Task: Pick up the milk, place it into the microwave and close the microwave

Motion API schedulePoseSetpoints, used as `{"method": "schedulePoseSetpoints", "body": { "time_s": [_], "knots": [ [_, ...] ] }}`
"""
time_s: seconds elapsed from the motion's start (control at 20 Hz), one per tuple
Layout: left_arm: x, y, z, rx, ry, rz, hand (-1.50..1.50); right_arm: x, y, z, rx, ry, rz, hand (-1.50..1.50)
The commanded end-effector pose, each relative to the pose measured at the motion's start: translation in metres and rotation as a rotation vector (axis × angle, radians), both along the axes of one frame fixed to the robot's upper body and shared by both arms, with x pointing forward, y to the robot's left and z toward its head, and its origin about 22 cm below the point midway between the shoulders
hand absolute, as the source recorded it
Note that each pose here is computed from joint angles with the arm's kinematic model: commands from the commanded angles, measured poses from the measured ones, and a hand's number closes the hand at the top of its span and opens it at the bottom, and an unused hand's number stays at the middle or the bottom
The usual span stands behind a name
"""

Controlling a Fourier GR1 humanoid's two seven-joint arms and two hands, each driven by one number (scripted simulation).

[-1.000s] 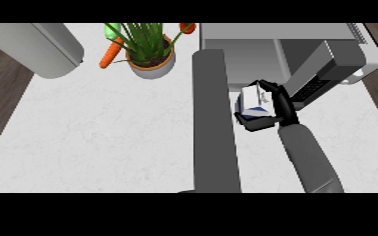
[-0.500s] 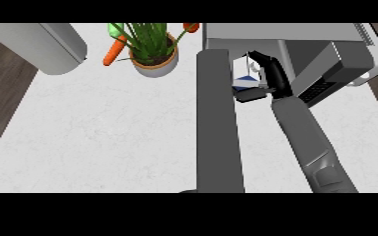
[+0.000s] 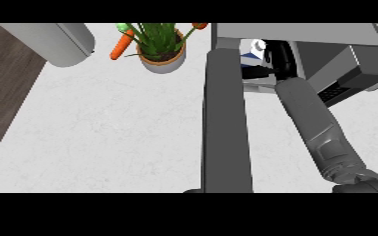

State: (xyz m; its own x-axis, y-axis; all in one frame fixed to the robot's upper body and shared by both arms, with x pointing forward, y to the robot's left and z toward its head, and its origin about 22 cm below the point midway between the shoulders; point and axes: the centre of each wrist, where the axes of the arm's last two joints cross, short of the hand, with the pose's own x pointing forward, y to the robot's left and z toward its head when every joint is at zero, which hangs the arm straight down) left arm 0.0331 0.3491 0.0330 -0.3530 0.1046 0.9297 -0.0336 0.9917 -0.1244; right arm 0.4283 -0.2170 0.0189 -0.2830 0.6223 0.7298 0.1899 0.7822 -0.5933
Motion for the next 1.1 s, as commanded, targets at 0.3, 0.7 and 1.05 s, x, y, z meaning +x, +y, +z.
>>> {"method": "schedulePoseSetpoints", "body": {
  "time_s": [0.3, 0.7, 1.05],
  "knots": [
    [0.019, 0.007, 0.0, 0.019, -0.009, -0.031, -1.5, 0.001, -0.024, 0.0, 0.006, -0.075, -0.239, -1.5],
    [0.039, 0.004, -0.003, 0.054, -0.009, -0.105, -1.5, -0.001, -0.008, -0.009, -0.054, -0.013, -0.17, -1.5],
    [0.051, -0.011, -0.004, 0.064, -0.008, -0.143, -1.5, 0.002, -0.003, -0.004, 0.053, 0.007, -0.049, -1.5]
  ]
}}
